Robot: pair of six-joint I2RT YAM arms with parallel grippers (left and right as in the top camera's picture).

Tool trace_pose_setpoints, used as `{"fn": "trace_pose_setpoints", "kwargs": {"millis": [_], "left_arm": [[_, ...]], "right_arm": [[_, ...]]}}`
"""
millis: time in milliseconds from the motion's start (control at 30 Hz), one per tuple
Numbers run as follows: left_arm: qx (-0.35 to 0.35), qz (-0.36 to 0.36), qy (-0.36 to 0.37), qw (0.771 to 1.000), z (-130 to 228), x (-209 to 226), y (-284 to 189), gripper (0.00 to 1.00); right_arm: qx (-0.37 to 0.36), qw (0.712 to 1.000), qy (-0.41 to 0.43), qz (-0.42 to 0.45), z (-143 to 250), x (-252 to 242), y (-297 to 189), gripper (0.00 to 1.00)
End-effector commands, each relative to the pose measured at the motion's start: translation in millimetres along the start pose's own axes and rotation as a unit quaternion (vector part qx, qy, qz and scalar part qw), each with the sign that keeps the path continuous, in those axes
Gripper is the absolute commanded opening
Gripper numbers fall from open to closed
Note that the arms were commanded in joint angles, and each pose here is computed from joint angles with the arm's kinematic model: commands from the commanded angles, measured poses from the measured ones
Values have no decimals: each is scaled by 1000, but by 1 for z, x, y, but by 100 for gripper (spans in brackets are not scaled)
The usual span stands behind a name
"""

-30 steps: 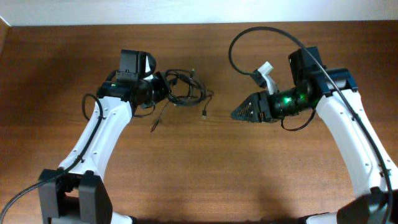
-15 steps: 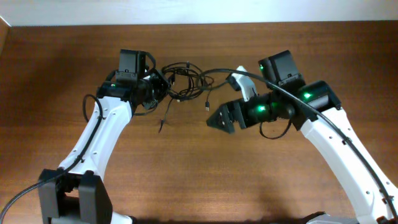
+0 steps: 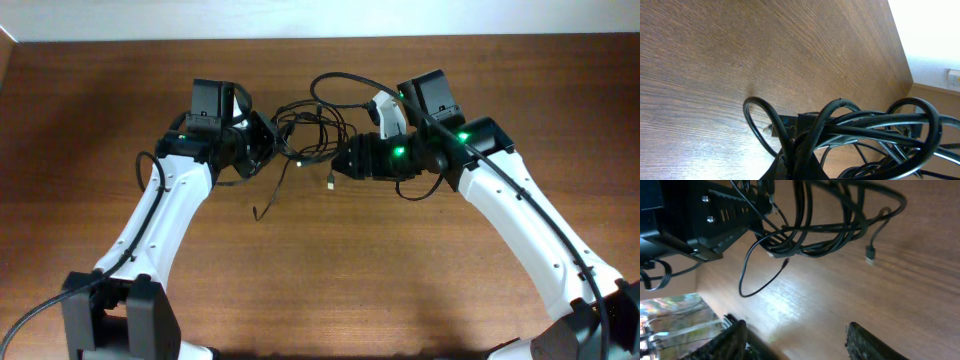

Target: Untangle cables

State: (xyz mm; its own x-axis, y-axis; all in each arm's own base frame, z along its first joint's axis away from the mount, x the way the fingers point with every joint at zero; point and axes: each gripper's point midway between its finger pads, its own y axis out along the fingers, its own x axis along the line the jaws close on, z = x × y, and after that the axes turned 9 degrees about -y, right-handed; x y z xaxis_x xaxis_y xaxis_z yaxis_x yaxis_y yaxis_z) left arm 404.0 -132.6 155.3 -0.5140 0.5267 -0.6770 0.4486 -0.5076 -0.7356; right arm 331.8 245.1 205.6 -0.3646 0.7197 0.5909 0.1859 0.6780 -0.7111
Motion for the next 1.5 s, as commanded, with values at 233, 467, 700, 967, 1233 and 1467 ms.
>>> {"fn": "trace_pose_setpoints", "kwargs": {"millis": [233, 467, 700, 967, 1233, 1467], "left_arm": [[-11, 29, 100, 995, -3, -15, -6, 0], [-28, 58, 186, 981, -5, -33, -6, 0], [1, 92, 210, 973, 18, -51, -1, 0], [44, 139, 220, 964, 35, -66, -6, 0], [52, 141, 112, 982, 27, -66, -10, 0], [49, 141, 87, 985, 9, -56, -19, 0]], "right_arm": [[-15, 997, 78, 6, -8, 2, -1, 27], [-36, 995, 92, -33, -22, 21, 4, 40], [-43, 983, 177, 14, -27, 0, 33, 39], [-67, 979, 180, 62, -34, -22, 38, 40], [-56, 973, 192, 112, -22, -40, 35, 54], [-60, 970, 169, 166, -19, -69, 10, 73]]}}
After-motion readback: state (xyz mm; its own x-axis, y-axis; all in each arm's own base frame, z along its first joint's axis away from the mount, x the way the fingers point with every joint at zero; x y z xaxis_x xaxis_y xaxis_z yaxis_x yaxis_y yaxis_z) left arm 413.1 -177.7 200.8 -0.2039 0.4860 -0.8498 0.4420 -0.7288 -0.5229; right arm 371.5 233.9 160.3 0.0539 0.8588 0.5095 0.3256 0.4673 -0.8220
